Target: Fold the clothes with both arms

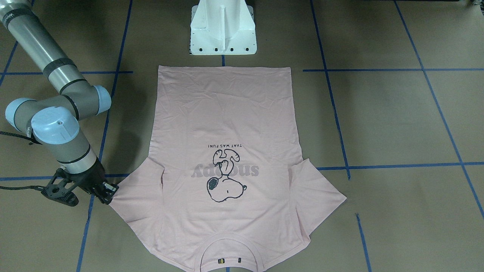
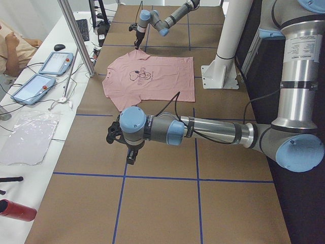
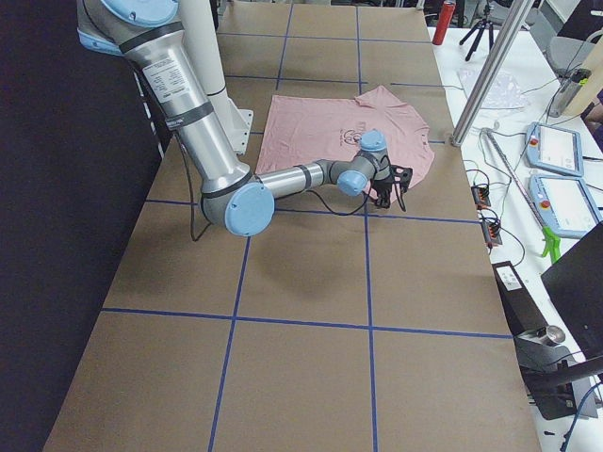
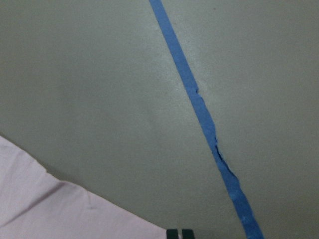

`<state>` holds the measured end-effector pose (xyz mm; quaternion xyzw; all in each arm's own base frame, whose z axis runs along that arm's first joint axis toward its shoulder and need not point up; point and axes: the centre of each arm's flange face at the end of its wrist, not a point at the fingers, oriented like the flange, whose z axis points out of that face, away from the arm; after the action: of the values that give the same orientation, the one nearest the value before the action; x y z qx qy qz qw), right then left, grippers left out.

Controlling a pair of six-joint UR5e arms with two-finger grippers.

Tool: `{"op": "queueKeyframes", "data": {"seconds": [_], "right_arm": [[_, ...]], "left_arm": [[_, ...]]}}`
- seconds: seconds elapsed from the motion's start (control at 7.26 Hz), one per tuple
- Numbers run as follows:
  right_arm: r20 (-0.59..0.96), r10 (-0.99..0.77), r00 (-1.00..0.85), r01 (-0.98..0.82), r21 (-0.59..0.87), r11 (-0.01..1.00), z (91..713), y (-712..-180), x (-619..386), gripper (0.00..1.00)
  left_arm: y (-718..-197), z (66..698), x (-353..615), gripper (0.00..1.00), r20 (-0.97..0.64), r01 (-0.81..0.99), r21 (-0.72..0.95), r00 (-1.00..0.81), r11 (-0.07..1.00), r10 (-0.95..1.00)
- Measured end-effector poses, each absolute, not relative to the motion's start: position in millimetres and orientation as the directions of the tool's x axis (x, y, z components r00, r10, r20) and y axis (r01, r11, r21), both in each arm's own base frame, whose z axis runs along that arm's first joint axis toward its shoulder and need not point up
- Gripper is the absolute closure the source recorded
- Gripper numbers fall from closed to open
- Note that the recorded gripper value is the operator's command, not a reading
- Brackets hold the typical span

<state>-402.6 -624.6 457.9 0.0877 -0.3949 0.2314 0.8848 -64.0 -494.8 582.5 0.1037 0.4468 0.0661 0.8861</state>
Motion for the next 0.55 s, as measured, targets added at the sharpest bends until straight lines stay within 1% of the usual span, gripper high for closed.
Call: {"op": "queueKeyframes", "data": {"seconds": [0.28,0.55], "right_arm": [[0.762,0.317,0.565,-0.47,-0.019,0.882,433,-625,-415,1.0],[0.794,0.309,0.523,-0.481,-0.024,0.876,374,-624,-462,1.0]], "left_arm": [[-495,581,-64,0.0,-0.778,-0.023,0.245,0.592,0.969,0.211],[-494,577,-65,0.0,-0.776,-0.023,0.254,0.592,0.967,0.218]]}}
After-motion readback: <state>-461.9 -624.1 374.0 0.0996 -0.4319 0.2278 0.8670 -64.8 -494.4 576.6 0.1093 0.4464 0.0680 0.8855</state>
